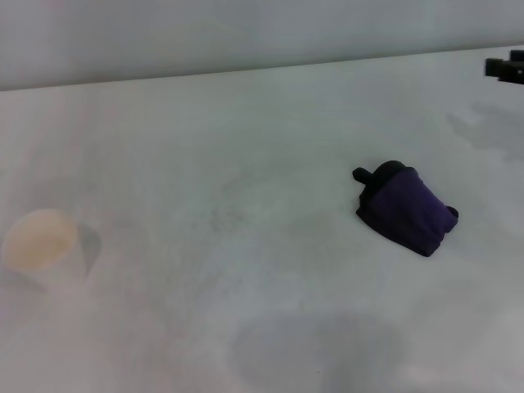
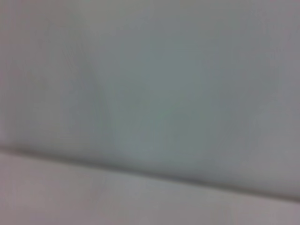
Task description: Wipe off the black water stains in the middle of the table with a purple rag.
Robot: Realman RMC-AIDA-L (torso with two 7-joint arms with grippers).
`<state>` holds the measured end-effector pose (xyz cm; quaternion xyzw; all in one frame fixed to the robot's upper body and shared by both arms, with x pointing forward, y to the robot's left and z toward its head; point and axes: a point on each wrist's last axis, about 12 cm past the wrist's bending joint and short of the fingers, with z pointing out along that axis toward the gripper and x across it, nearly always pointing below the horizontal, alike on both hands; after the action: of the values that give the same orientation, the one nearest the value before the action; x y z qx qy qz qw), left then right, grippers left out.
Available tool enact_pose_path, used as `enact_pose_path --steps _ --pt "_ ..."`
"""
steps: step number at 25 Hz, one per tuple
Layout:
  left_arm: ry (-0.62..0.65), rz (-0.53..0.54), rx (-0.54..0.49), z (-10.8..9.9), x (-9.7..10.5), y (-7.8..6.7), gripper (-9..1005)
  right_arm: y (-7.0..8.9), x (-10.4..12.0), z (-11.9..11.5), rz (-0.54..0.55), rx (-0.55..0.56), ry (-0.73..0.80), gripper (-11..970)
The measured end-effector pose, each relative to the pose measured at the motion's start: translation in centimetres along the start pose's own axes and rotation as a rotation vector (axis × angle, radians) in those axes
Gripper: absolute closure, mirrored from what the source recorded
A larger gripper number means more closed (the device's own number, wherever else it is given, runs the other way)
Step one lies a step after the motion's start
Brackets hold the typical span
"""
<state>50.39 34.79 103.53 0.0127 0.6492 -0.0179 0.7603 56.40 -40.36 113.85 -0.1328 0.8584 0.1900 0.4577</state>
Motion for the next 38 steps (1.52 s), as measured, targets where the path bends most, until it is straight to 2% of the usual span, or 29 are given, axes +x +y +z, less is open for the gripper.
enact_pose_path --steps 7,12,19,23,30,36,38 --pt "0.021 -0.002 -0.012 -0.5 0.3 0.1 103 -1.9 4.0 -1.8 0.048 0.085 -0.282 395" --pt "0.026 -0.002 -0.022 -1.1 0.5 0.4 103 -2.5 6.8 -2.3 0.029 0.189 -0.385 390" --pt "0.033 -0.001 -0.023 -1.2 0.6 0.4 103 -1.2 11.0 -1.1 -0.066 0.347 -0.501 382" --pt "0.036 0.0 -0.02 -1.2 0.6 0.4 103 -0.3 12.8 -0.3 -0.11 0.435 -0.511 378" --pt "0.059 -0.009 -0.022 -1.5 1.0 0.2 103 0.3 14.2 0.3 -0.107 0.504 -0.493 370" --pt "0.072 -0.012 -0.025 -1.8 1.3 0.2 103 0.2 14.5 0.3 -0.091 0.525 -0.486 161" --pt "0.077 -0.014 -0.027 -2.0 1.3 0.2 103 0.2 14.5 0.3 -0.091 0.526 -0.485 147"
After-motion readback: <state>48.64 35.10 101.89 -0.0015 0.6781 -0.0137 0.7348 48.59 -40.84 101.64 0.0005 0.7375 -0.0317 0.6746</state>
